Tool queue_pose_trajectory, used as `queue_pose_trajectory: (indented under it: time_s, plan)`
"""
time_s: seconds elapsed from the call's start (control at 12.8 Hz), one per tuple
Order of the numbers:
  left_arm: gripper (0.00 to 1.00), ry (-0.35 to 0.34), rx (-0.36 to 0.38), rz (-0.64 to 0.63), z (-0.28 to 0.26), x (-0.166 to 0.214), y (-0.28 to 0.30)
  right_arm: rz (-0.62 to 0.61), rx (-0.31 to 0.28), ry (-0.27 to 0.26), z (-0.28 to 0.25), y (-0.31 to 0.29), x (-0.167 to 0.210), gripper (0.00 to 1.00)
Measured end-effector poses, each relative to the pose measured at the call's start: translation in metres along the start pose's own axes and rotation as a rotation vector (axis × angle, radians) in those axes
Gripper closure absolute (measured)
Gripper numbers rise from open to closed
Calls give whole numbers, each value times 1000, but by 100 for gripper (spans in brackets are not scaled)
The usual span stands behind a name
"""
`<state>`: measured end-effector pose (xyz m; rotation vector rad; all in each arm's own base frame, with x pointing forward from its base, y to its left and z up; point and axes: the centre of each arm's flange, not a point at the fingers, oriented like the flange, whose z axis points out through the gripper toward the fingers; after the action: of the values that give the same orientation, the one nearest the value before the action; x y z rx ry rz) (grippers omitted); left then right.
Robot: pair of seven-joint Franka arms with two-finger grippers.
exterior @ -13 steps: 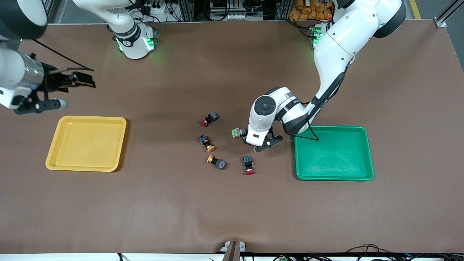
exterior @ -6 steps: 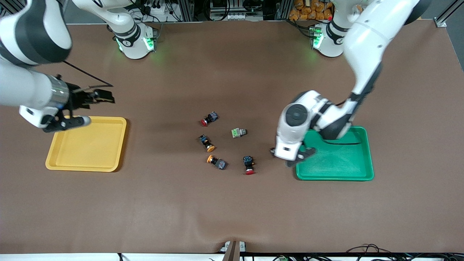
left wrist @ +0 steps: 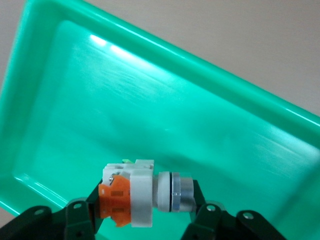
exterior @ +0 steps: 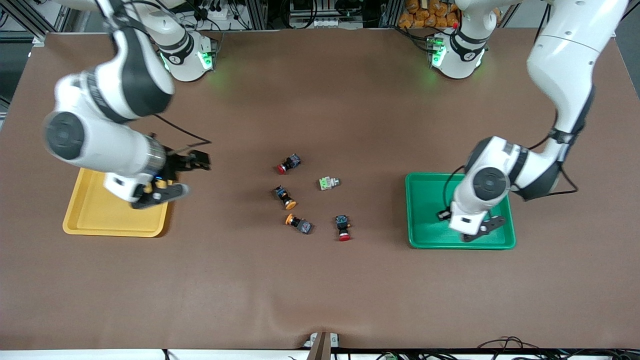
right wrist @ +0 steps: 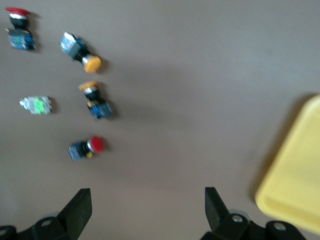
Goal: Place green and yellow buttons in trays
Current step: 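Carry the switch into the green tray while the right gripper reaches out, then grasp another green switch with the left gripper while the right grasps yellow button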
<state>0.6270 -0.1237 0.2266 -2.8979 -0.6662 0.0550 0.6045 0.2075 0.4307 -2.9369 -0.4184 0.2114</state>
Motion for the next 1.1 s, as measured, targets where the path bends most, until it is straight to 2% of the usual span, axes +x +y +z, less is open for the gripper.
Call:
queue_pose_trajectory:
  time_s: [0.16,0.31,0.39,0.55,0.63,0.78,1.1]
  plan:
    - [34,-14,6,-23,8,8,-15,-9,7,62,37,-24,16,0]
    - [34,-23,7,-37,13,12,-24,22,22,95,71,-50,24,0]
    - [28,-26,5,-45,15,15,-28,36,29,116,86,-63,27,0]
    - [6,-25,-11,-47,13,16,-27,54,41,184,119,-84,32,0]
    - [0,-25,-26,-35,7,10,-18,54,44,211,138,-90,32,0]
    - [0,-31,-65,-33,-9,-6,5,58,46,242,174,-96,33,0]
    - [0,-72,-134,-125,-39,-52,57,81,55,265,222,-109,34,0]
